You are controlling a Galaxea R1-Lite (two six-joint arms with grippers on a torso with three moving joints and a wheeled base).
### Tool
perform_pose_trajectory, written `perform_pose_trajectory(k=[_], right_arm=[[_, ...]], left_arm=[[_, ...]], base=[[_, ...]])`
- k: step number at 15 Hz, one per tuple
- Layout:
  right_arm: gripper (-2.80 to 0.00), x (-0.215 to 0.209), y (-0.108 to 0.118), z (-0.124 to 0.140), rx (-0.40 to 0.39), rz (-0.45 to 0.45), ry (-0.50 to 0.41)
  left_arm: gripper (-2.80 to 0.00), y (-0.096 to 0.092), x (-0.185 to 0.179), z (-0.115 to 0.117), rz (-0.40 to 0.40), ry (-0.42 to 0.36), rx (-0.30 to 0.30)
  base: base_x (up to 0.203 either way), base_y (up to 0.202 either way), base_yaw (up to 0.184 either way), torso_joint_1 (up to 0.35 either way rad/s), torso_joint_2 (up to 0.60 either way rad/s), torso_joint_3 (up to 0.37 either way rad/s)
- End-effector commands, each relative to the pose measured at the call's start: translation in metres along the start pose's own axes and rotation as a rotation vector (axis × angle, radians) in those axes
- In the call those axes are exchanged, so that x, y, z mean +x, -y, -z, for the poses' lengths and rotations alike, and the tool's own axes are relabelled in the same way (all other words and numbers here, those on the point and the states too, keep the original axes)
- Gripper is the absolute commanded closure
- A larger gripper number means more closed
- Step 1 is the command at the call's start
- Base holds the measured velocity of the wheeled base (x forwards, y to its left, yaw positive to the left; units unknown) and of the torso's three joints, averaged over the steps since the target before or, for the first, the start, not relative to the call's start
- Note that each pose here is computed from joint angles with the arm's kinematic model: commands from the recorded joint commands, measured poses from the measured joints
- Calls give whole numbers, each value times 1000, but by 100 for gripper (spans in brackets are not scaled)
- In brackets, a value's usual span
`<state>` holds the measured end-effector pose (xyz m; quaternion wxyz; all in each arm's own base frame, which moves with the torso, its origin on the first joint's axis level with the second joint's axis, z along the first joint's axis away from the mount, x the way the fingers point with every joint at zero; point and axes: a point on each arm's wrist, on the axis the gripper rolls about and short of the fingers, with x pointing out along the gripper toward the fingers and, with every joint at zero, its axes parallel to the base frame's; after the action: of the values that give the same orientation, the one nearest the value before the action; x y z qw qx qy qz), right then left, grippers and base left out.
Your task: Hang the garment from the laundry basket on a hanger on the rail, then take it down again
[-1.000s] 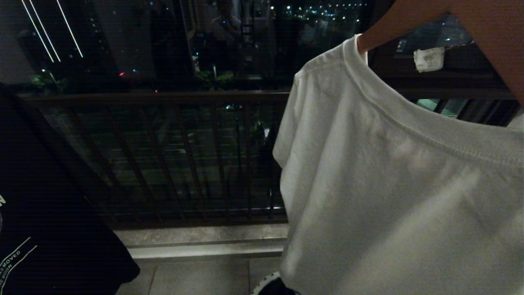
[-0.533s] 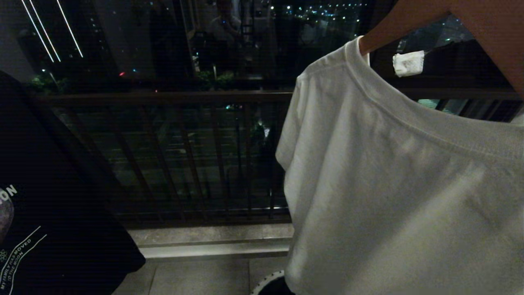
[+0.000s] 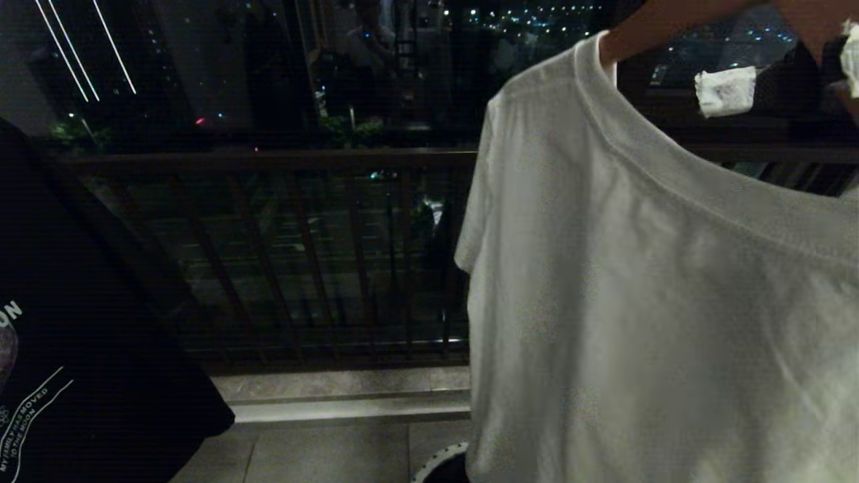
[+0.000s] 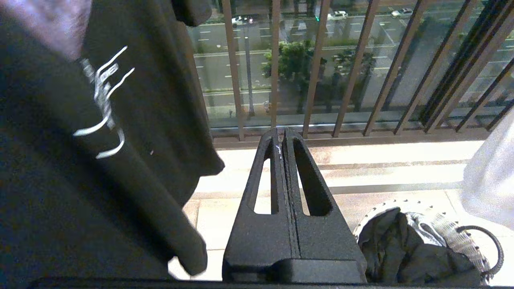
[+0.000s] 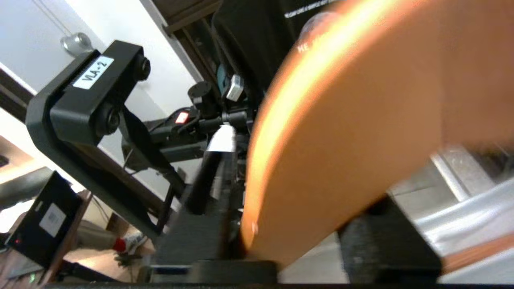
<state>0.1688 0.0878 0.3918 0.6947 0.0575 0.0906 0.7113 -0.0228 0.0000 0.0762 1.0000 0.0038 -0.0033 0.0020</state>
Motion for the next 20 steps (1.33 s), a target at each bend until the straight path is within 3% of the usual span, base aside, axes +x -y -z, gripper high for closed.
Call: perform_pose_trajectory(k=[1,20], right_arm=[[0,-1,-2,-1,-6,-7,1],[0,-6,-28,-7,-64,-18,19]], left_arm=[[0,0,0,0,-1,1,0],[0,0,0,0,-1,1,-1]], base=[[0,0,0,0,0,0],[0,0,0,0,0,0]])
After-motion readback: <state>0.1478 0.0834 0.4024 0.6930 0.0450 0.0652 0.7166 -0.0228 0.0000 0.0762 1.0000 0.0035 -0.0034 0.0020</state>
